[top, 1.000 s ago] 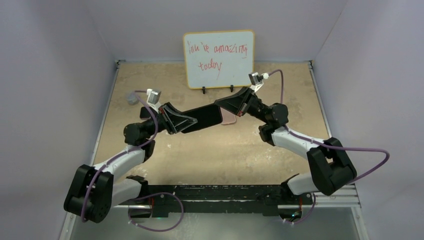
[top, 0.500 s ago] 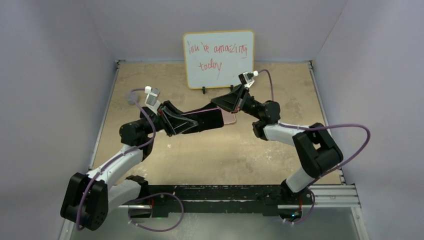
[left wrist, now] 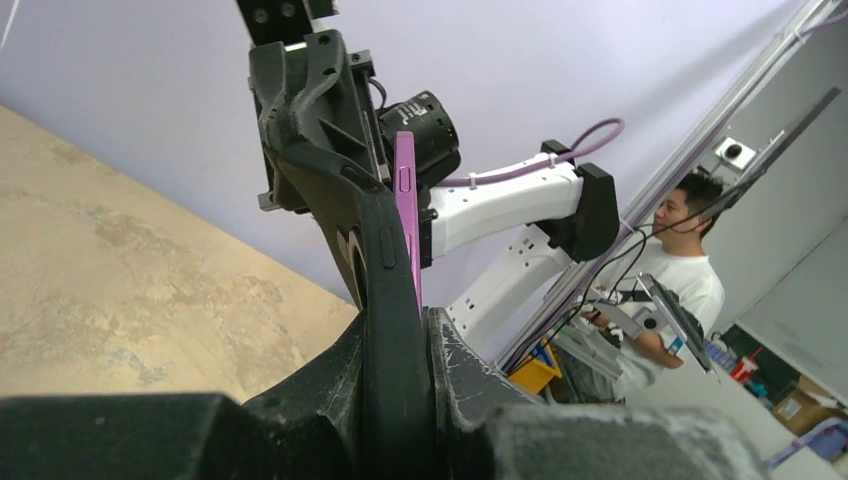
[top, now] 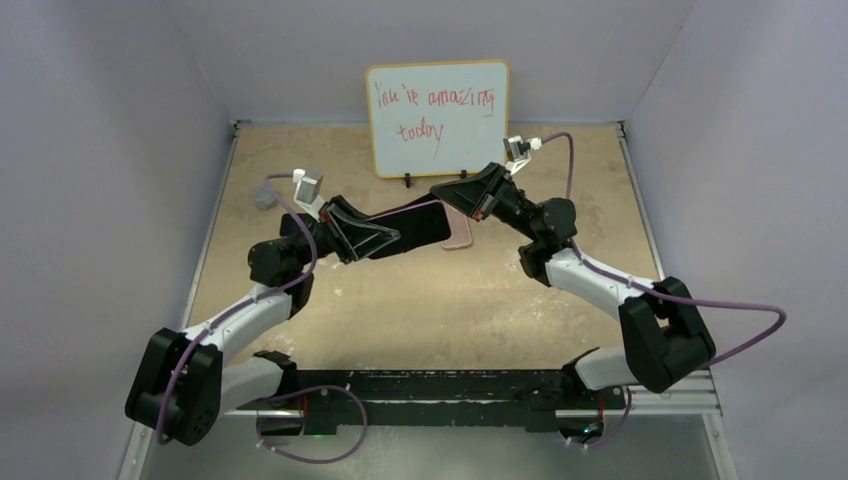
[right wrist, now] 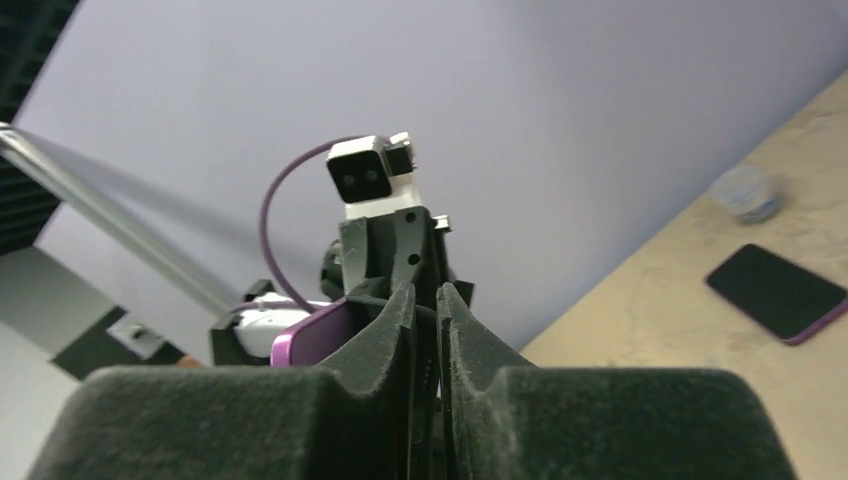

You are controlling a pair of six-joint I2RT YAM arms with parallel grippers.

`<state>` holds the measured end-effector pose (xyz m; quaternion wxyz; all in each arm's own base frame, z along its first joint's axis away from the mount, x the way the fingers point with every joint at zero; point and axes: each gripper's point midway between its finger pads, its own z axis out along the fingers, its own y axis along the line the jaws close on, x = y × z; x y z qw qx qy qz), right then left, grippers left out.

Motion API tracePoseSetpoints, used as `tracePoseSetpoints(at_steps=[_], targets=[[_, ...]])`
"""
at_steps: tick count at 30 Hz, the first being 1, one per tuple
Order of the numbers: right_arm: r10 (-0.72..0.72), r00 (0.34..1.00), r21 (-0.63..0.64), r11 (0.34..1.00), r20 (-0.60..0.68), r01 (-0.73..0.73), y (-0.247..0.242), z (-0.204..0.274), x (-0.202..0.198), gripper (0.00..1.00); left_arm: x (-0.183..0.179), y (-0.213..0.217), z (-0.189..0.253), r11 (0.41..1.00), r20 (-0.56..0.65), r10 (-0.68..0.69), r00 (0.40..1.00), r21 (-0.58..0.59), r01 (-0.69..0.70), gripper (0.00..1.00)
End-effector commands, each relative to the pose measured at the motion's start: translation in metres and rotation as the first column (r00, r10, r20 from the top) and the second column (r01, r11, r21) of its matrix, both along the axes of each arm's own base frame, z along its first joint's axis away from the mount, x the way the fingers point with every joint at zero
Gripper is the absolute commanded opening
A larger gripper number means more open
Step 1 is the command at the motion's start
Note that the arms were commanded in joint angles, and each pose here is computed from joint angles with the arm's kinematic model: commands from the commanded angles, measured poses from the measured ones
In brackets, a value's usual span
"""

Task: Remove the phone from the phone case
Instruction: Remove the phone case from the phone.

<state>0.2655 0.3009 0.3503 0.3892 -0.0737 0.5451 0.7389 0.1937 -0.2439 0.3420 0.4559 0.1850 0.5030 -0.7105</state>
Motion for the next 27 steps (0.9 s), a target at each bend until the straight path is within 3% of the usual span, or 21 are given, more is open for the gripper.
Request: tracePoseSetpoints(at_steps=[1, 4, 11, 15, 22, 27], targets=[[0.02, 0.999, -0.237, 0.971, -0.044, -0.03, 0.018, -0.07, 0.002, 0.18, -0.024, 0.011, 0.06, 0.981, 0.214, 0.044, 0.976, -0.194, -0.002, 0.0], [0.07, 0.997, -0.237, 0.968, -0.043, -0.078, 0.02, -0.074, -0.005, 0.26, -0.006, 0.005, 0.047, 0.986, 0.13, 0.059, 0.99, -0.159, -0.038, 0.0], [0.11, 0.991, -0.276, 0.953, -0.072, -0.126, 0.018, -0.093, -0.018, 0.36, 0.02, -0.002, 0.011, 0.991, -0.039, 0.071, 0.997, -0.11, -0.075, 0.0], [0.079, 0.995, -0.34, 0.936, -0.065, -0.096, 0.014, -0.108, -0.017, 0.42, 0.034, -0.004, -0.014, 0.99, -0.16, 0.074, 0.984, -0.104, -0.091, 0.0], [0.018, 0.997, -0.451, 0.891, -0.074, -0.05, 0.002, -0.136, -0.021, 0.49, 0.04, -0.005, -0.03, 0.987, -0.221, 0.043, 0.974, -0.143, -0.076, 0.0], [-0.032, 0.999, -0.544, 0.839, -0.042, 0.004, -0.01, -0.15, -0.022, 0.54, 0.043, -0.008, -0.042, 0.992, -0.243, 0.039, 0.969, -0.109, -0.067, 0.0]])
